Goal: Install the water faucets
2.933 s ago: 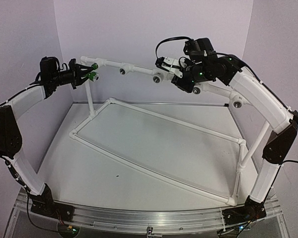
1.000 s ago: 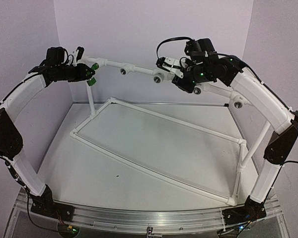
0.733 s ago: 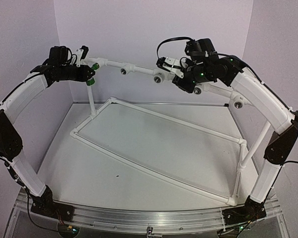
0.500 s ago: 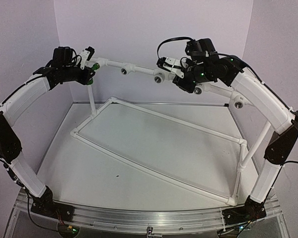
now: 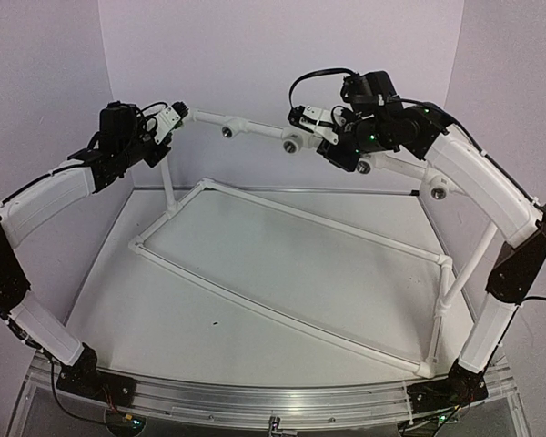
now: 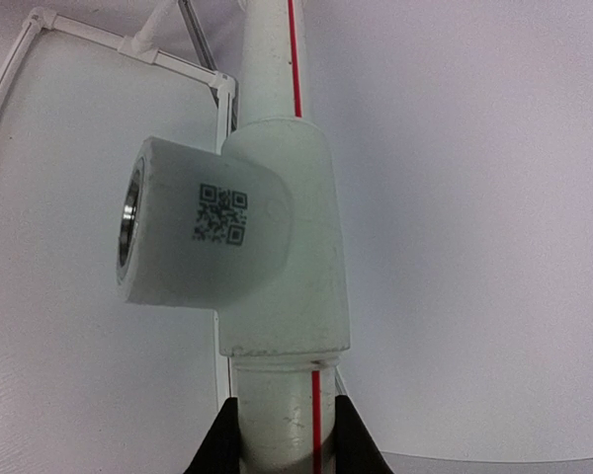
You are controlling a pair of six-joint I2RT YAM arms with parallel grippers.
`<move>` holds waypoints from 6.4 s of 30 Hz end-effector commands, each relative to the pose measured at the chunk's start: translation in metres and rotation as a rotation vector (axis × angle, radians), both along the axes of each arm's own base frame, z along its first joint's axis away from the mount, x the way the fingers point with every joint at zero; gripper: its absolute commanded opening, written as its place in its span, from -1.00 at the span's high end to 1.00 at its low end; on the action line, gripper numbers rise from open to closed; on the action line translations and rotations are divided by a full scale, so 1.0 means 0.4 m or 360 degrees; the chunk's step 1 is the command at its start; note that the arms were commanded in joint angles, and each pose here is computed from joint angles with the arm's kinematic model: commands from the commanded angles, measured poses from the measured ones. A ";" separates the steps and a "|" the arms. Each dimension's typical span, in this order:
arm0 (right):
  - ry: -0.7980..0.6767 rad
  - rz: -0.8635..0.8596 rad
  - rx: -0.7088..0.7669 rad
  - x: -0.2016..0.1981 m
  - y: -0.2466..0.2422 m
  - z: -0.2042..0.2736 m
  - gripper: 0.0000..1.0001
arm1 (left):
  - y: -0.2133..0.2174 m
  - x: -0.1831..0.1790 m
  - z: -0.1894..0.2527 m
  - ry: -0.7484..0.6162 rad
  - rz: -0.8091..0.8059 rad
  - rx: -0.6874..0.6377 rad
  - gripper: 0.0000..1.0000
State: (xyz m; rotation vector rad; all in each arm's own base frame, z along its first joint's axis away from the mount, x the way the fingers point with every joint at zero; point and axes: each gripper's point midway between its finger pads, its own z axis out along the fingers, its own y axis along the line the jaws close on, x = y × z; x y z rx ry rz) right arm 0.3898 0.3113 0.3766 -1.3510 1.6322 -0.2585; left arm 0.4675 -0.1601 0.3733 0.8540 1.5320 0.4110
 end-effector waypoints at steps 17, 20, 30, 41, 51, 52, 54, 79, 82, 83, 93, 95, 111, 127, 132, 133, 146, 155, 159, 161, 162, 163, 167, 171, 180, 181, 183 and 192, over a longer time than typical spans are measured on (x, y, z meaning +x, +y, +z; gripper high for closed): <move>0.0296 0.0223 -0.0003 -0.128 0.048 -0.073 1.00 | -0.048 -0.067 0.077 -0.0695 0.0004 0.0698 1.00; 0.0295 0.0221 0.0001 -0.126 0.049 -0.072 1.00 | -0.044 -0.069 0.082 -0.0728 0.0024 0.0737 1.00; 0.0296 0.0208 0.0014 -0.124 0.049 -0.069 1.00 | -0.031 -0.081 0.085 -0.0731 0.0048 0.0758 0.54; 0.0293 0.0207 0.0022 -0.126 0.049 -0.065 1.00 | -0.020 -0.092 0.105 -0.0751 0.0079 0.0736 -0.01; 0.0289 0.0173 0.0048 -0.116 0.051 -0.059 1.00 | -0.023 -0.185 0.032 -0.0374 -0.0055 0.0452 -0.09; 0.0283 0.0152 0.0046 -0.111 0.048 -0.059 1.00 | -0.023 -0.216 -0.003 -0.0195 -0.0110 0.0361 -0.11; 0.0284 0.0125 0.0068 -0.107 0.047 -0.057 1.00 | -0.019 -0.275 -0.063 0.0117 -0.0166 0.0141 -0.18; 0.0398 0.0299 0.0381 -0.218 0.048 0.041 -0.96 | -0.012 -0.020 -0.675 0.1820 0.0389 -0.0751 -0.39; 0.0389 0.0347 0.0403 -0.242 0.039 0.063 -0.97 | -0.020 -0.017 -0.707 0.1918 0.0363 -0.0697 -0.36; 0.0386 0.0364 0.0408 -0.250 0.036 0.070 -0.96 | -0.022 -0.023 -0.715 0.1951 0.0347 -0.0688 -0.35; 0.0403 0.0439 0.0433 -0.283 0.032 0.086 -0.97 | 0.026 -0.042 -0.845 0.2048 0.0518 -0.0500 -0.32; 0.0412 0.0467 0.0443 -0.290 0.037 0.087 -0.97 | 0.040 -0.039 -0.869 0.2051 0.0562 -0.0443 -0.28; 0.0436 0.0618 0.0582 -0.314 0.081 0.110 -0.74 | -0.062 -0.132 -0.595 0.1978 0.0189 -0.0863 0.98; 0.0428 0.1053 0.0719 -0.426 0.226 0.128 -0.40 | -0.201 -0.673 -0.014 0.2143 -0.1083 -0.1634 1.00; 0.0388 0.1258 0.0678 -0.485 0.298 0.101 -0.38 | -0.215 -0.768 0.125 0.2176 -0.1475 -0.1686 0.99; 0.0362 0.1289 0.0677 -0.492 0.315 0.102 -0.37 | -0.218 -0.784 0.140 0.2182 -0.1533 -0.1671 0.99; 0.0124 0.1344 0.0812 -0.489 0.458 0.177 -0.31 | -0.226 -0.884 0.232 0.2306 -0.1803 -0.1608 0.95; 0.0040 0.1311 0.0816 -0.472 0.482 0.182 -0.26 | -0.254 -0.896 0.211 0.2378 -0.1856 -0.1567 0.94; 0.0036 0.1372 0.0813 -0.490 0.490 0.183 -0.11 | -0.261 -0.894 0.210 0.2365 -0.1877 -0.1566 0.94; 0.0053 0.1406 0.0808 -0.500 0.494 0.175 -0.03 | -0.264 -0.889 0.212 0.2359 -0.1884 -0.1570 0.94; 0.0061 0.1417 0.0803 -0.504 0.495 0.170 0.00 | -0.266 -0.888 0.214 0.2354 -0.1893 -0.1568 0.94; 0.0071 0.1426 0.0796 -0.508 0.497 0.162 0.03 | -0.268 -0.885 0.216 0.2346 -0.1901 -0.1566 0.94; 0.0079 0.1431 0.0780 -0.509 0.500 0.149 0.17 | -0.274 -0.881 0.219 0.2326 -0.1925 -0.1560 0.96; 0.0073 0.1433 0.0776 -0.512 0.497 0.150 0.58 | -0.278 -0.877 0.214 0.2328 -0.1924 -0.1558 0.91; 0.0119 0.1303 0.0753 -0.505 0.450 0.127 1.00 | -0.277 -0.803 0.170 0.2016 -0.1472 -0.1527 -0.10; 0.0131 0.1286 0.0738 -0.505 0.440 0.117 1.00 | -0.270 -0.789 0.160 0.1955 -0.1374 -0.1495 -0.16; 0.0165 0.1244 0.0697 -0.505 0.421 0.093 1.00 | -0.254 -0.758 0.137 0.1838 -0.1203 -0.1432 -0.26; 0.0448 0.0989 0.0598 -0.478 0.402 -0.001 1.00 | -0.227 -0.742 0.063 0.1848 -0.0992 -0.1220 -0.44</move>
